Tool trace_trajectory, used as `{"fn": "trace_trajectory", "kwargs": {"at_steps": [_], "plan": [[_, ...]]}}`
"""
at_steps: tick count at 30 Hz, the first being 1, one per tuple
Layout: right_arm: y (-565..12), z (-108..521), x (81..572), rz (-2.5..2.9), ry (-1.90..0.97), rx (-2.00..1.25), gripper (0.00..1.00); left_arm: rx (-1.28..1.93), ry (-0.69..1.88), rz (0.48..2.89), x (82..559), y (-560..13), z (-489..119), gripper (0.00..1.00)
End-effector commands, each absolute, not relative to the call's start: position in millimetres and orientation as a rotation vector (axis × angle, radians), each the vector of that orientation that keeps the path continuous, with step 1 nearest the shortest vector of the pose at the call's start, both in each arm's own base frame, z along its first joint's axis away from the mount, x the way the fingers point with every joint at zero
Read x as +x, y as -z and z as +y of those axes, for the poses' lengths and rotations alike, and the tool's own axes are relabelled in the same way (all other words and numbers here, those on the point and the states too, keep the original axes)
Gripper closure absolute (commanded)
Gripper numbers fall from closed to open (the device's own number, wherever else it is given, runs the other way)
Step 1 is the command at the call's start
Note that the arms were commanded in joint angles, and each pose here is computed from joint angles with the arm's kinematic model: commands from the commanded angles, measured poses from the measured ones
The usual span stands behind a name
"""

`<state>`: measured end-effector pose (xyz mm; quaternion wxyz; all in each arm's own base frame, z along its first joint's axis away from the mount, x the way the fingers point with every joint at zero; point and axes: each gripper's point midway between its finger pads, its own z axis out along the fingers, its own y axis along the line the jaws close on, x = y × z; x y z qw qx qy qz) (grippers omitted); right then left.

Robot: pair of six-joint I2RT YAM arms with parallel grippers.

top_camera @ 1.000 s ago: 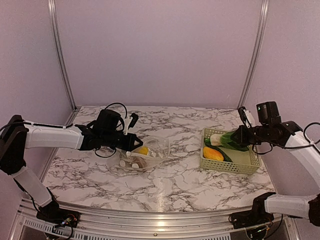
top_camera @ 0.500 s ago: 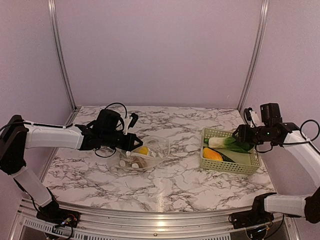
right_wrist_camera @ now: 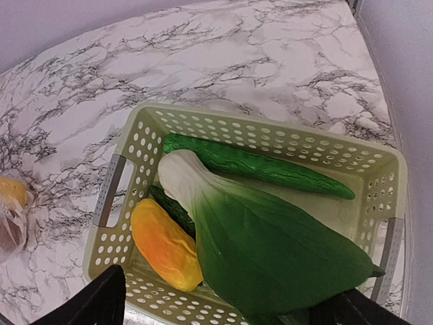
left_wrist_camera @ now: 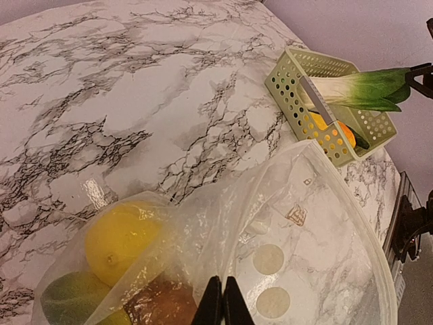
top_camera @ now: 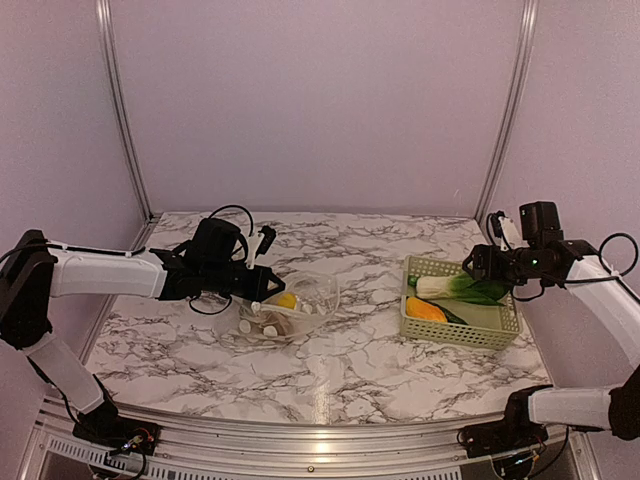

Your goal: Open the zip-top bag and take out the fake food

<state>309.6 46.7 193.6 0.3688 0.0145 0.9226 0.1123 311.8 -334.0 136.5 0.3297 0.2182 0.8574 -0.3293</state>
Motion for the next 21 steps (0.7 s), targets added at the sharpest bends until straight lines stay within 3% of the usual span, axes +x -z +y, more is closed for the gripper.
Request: {"fn": "trace_trajectory", "kwargs": {"at_steps": [1,17,21], "plan": [[-209.1,34.6,316.2,2.335,-0.223,0.076,0.1,0.572,0.855,2.235,314.8,-142.3,-332.8,1.0],[-225.2,-10.5,312.9,2.318,-0.139,0.185,0.01,0.574,0.85,2.232,315.0,-143.6,-331.6,1.0],[-233.5,17.5,320.1,2.278,-0.32,0.065,0.03,0.572,0.851,2.232,314.2,-144.7,-330.9,1.0]]}}
